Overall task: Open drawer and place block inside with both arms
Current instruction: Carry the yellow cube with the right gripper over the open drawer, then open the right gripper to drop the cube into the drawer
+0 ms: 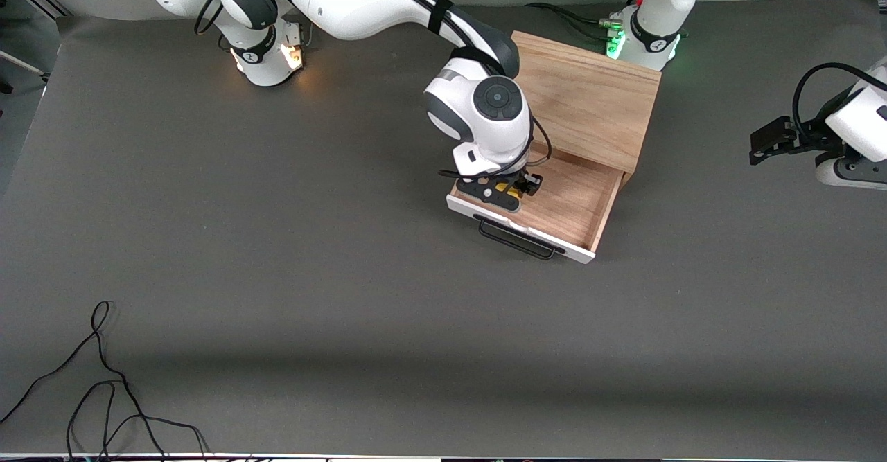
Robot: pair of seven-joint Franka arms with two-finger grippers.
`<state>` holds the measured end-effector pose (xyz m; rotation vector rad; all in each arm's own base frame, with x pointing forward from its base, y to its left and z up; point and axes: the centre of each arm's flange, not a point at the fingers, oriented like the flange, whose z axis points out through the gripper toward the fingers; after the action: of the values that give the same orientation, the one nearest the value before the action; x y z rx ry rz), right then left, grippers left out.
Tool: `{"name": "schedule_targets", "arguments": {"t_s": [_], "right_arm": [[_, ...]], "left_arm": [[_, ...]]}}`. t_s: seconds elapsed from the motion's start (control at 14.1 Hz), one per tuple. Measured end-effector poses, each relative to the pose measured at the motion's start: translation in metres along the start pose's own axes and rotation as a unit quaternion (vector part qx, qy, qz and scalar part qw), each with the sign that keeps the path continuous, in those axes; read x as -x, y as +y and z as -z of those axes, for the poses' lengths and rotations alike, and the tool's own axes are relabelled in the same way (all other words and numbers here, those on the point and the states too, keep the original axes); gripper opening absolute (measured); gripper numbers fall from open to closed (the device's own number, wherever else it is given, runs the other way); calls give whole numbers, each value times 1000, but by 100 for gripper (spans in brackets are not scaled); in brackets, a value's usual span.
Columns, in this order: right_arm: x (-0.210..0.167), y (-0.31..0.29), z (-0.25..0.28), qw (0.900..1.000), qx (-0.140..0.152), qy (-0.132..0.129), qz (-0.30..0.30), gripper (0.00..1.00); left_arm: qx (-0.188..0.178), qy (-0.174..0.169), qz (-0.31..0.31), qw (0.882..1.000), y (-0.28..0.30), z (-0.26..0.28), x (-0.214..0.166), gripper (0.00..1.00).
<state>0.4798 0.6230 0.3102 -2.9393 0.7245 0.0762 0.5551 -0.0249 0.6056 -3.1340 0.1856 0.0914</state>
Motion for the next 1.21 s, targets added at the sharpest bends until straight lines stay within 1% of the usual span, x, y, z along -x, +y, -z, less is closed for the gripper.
{"name": "schedule_targets", "arguments": {"t_s": [0.14, 0.21, 0.28, 0.43, 0.5, 0.71, 0.85, 0.93, 1.07, 1.21], "right_arm": [[0, -1, 2, 1000, -2, 0, -3, 56], [2, -2, 4, 1000, -5, 0, -2, 64], [4, -4, 7, 1000, -8, 1, -1, 75], [7, -6, 14, 1000, -14, 2, 0, 93], [7, -8, 18, 1000, -18, 2, 1, 100], [4, -8, 44, 1000, -21, 6, -1, 100], [-5, -4, 81, 1000, -23, 12, -7, 100], [-15, 0, 106, 999, -33, 15, -14, 100], [-49, 14, 163, 998, -54, 24, -18, 100], [-89, 39, 210, 998, -55, 31, 11, 100]], "left_arm": [[0, -1, 0, 1000, 0, 0, 0, 100], [0, -1, 0, 1000, 0, -1, 0, 100], [0, -1, 0, 1000, 0, -1, 0, 100], [0, -1, 1, 1000, -1, -1, 0, 100], [0, -1, 1, 1000, -1, -1, -1, 100], [1, -3, 1, 1000, -2, -3, -1, 100], [1, -5, 1, 1000, -2, -5, -2, 100], [1, -6, 1, 1000, -2, -7, -3, 100], [2, -9, 2, 1000, -2, -9, -5, 100], [2, -10, 2, 1000, -3, -11, -6, 100]]}}
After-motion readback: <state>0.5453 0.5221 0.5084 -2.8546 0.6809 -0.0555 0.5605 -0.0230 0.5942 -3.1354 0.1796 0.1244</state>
